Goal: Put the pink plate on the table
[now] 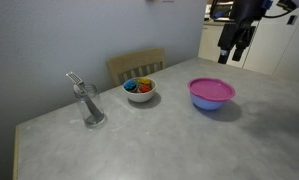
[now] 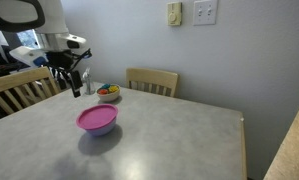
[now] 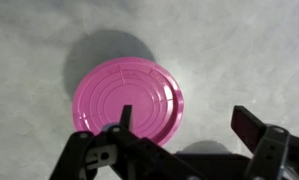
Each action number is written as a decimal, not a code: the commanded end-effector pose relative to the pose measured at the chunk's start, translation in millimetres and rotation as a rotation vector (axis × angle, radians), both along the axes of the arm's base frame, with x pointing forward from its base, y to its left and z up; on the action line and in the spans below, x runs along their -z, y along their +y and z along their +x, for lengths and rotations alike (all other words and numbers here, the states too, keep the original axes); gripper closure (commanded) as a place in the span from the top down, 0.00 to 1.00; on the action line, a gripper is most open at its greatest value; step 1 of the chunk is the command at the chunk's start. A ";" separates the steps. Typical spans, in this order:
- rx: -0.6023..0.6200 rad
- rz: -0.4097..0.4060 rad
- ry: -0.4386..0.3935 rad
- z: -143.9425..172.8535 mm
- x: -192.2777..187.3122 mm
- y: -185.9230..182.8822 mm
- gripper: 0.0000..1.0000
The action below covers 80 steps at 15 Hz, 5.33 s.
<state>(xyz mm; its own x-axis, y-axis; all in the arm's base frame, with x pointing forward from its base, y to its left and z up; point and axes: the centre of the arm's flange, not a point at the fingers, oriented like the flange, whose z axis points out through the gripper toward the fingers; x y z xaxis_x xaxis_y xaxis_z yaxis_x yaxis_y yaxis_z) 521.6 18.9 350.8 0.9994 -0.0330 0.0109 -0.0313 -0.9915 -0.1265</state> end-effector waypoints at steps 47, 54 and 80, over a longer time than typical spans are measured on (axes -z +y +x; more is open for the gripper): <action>0.086 -0.094 0.268 82.5 134.4 46.8 0.00; 0.091 -0.112 0.261 80.0 121.1 42.0 0.03; -0.443 -0.100 0.354 95.0 90.7 207.1 0.03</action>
